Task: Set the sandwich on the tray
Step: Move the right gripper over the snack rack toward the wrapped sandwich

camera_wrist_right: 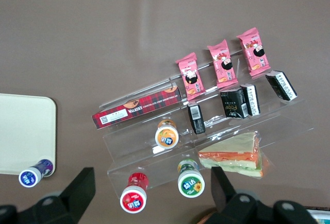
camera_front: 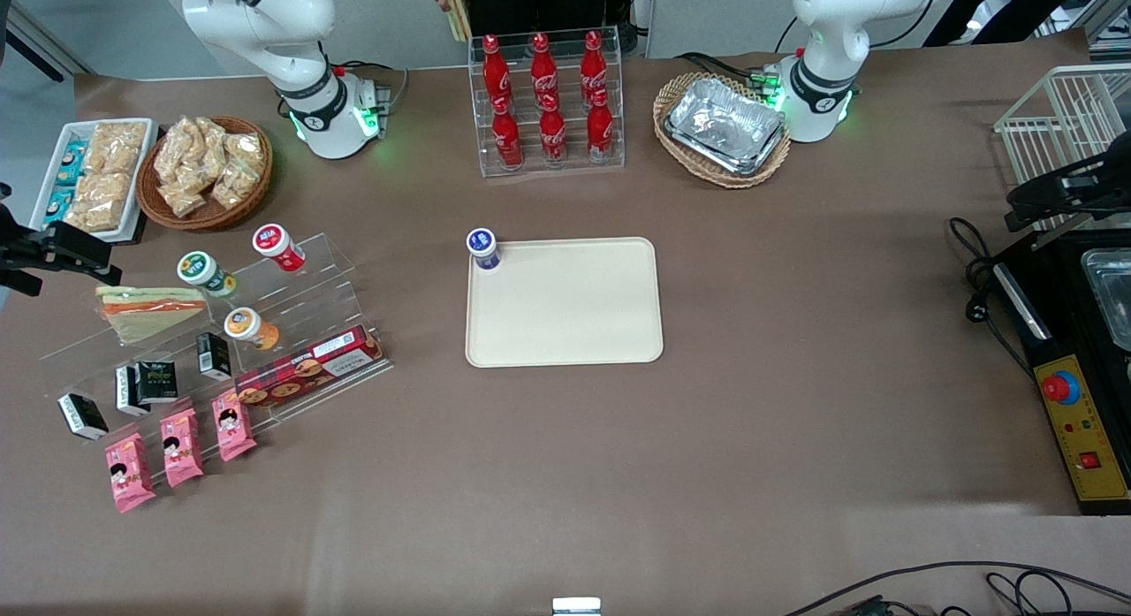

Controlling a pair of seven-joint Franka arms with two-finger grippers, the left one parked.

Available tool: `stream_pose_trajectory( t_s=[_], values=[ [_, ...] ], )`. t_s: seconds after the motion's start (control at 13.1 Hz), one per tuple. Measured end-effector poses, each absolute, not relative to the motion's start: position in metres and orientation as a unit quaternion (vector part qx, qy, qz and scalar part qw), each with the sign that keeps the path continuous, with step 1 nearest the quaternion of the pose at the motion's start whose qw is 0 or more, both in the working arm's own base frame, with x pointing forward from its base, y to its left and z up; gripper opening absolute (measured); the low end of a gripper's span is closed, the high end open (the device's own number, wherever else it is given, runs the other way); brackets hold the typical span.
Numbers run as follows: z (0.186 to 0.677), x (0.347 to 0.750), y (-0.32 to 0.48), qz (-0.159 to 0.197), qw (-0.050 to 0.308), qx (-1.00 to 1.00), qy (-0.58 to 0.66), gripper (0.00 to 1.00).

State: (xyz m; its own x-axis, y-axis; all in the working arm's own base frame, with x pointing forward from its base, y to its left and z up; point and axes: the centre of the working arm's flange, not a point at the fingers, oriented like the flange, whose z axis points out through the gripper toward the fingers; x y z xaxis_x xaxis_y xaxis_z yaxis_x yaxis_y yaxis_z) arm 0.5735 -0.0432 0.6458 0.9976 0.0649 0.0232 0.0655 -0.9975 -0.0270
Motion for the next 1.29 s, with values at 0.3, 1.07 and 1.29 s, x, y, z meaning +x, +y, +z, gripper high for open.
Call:
stream_pose_trajectory(
  t_s=[0.3, 1.07, 1.29],
  values=[
    [0.646, 0.574, -0.043, -0.011, 0.014, -0.999, -0.033, 1.0],
    [0.647, 0.559, -0.075, 0.017, 0.016, -0.996, 0.085, 1.0],
    [0.646, 0.556, -0.085, 0.022, 0.015, -0.992, 0.125, 1.0]
  ],
)
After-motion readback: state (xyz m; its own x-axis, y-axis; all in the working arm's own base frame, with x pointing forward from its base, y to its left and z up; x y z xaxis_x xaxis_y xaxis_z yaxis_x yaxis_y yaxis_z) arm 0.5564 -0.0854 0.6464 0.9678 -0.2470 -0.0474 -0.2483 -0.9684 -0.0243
